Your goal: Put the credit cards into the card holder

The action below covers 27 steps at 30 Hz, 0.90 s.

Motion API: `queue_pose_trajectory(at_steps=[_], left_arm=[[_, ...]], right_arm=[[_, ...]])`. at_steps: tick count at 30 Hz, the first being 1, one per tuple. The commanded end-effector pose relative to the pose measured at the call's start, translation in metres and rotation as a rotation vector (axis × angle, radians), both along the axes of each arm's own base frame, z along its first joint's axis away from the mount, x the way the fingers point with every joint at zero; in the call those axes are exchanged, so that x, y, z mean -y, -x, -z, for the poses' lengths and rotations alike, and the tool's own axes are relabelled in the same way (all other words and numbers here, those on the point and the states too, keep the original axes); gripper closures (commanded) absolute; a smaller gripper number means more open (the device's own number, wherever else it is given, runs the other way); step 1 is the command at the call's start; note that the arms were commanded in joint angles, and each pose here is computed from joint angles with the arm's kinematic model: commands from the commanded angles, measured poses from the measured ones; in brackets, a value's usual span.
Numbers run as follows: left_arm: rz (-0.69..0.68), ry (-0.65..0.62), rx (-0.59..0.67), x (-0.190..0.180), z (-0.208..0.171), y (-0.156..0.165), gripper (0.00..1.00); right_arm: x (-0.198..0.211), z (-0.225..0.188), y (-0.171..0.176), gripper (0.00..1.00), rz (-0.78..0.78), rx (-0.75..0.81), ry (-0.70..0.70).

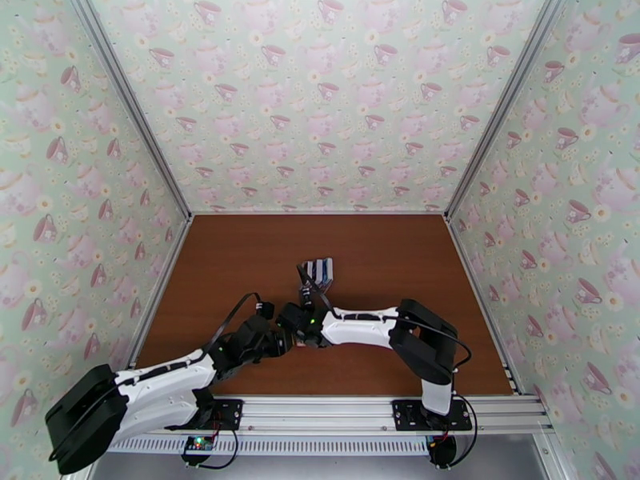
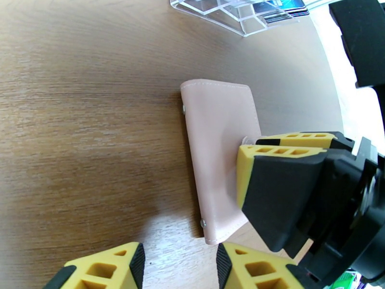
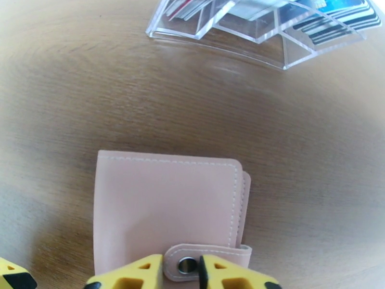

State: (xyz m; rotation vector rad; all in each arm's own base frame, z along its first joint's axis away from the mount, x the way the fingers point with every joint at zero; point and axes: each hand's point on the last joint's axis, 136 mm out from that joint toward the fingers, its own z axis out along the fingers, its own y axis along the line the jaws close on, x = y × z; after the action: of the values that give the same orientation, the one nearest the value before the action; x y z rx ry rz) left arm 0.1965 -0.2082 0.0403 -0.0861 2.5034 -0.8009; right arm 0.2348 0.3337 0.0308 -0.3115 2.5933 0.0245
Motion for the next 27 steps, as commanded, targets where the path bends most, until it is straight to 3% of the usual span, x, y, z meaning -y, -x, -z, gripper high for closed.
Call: queue_pose_trajectory(at_steps=[1, 10, 27], left_arm=[[0.015, 0.024, 0.004, 0.008, -0.004, -0.001, 0.53], [0.018, 0.017, 0.028, 0.015, -0.011, -0.012, 0.53], [-0.007, -0.087, -0.02, 0.019, 0.008, -0.029, 0.53]], right_arm=[[0.009, 0.017, 0.001, 0.8, 0.012, -0.032, 0.034], [0.005, 0.015, 0.003, 0.94, 0.002, -0.039, 0.004], [0.001, -0.01, 0.007, 0.96, -0.004, -0.038, -0.139]])
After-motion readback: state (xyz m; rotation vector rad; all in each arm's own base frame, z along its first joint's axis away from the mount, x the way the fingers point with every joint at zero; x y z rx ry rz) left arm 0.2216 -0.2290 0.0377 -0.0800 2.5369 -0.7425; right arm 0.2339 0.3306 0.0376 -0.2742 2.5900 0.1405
